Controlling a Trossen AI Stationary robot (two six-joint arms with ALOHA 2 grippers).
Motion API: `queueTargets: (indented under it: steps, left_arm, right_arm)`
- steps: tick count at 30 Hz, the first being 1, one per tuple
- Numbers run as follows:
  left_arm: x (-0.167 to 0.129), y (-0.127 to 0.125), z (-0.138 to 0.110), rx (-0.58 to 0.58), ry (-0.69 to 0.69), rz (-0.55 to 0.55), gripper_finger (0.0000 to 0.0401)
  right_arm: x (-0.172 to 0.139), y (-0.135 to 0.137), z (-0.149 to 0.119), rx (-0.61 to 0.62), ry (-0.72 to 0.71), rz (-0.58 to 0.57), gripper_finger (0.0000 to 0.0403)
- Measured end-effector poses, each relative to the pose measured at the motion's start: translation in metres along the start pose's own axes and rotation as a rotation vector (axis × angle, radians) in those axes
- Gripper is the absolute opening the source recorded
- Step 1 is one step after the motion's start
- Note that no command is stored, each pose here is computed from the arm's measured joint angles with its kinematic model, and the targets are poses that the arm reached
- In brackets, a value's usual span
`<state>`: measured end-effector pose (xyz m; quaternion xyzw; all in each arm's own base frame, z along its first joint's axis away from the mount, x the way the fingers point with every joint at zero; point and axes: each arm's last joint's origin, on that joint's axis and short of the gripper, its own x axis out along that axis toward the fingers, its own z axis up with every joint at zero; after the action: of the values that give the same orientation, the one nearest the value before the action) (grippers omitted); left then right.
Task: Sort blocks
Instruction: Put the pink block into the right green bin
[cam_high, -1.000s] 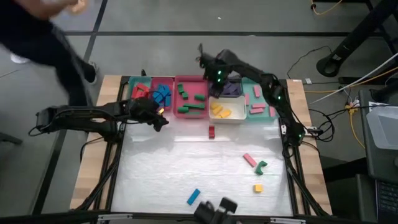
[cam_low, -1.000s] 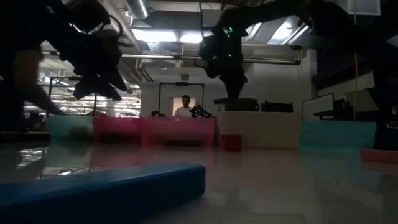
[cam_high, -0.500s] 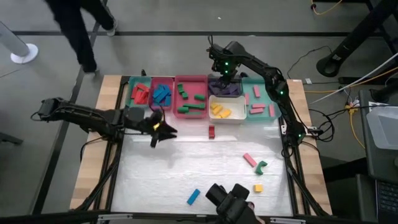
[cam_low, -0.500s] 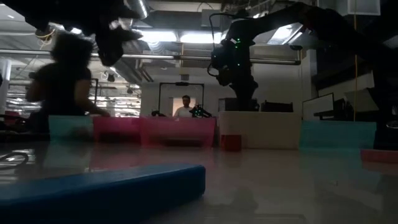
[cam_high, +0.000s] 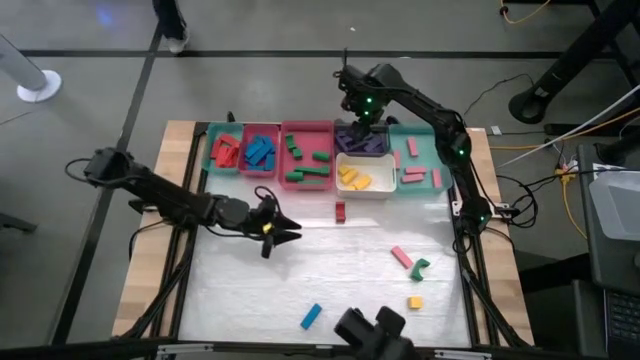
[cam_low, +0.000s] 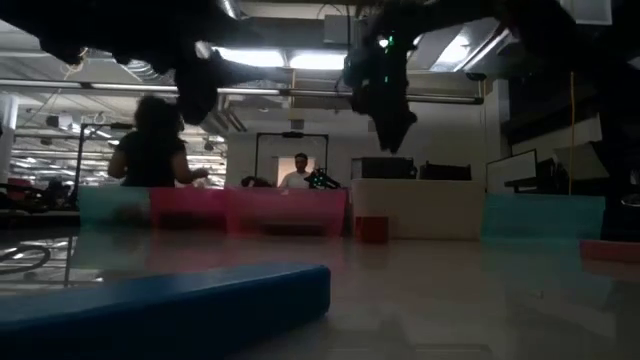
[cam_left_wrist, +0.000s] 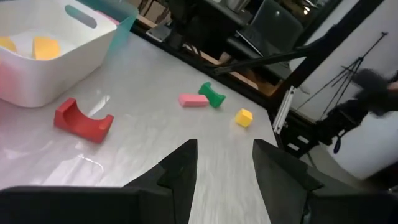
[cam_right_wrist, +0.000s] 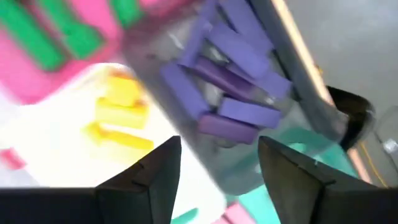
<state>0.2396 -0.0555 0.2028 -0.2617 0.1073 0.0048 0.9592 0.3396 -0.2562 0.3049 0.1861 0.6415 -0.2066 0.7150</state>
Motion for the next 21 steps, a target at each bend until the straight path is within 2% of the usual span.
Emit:
queueTargets:
  steps: [5,8,13,17,21]
  left_arm:
    - [0.016,0.004,-0.011,-0.027,-0.015,-0.005,0.0143]
    - [0.023,0.004,-0.014,-0.021,0.006,0.007,0.0143]
    - [0.025,0.005,-0.016,0.032,0.021,0.015,0.0143]
    - [0.025,0.004,-0.016,0.085,0.018,0.012,0.0143]
    - [0.025,0.005,-0.016,0.137,0.022,0.013,0.0143]
  right_arm:
    - [-0.042,0.023,-0.017,0.042,-0.103,0.109,0.0192]
    - [-0.069,0.044,-0.032,0.070,-0.162,0.137,0.0181]
    - [-0.103,0.091,-0.076,0.150,-0.182,0.171,0.0163]
    - [-0.105,0.134,-0.123,0.243,-0.129,0.136,0.0155]
    - [-0.088,0.170,-0.173,0.339,-0.036,0.079,0.0154]
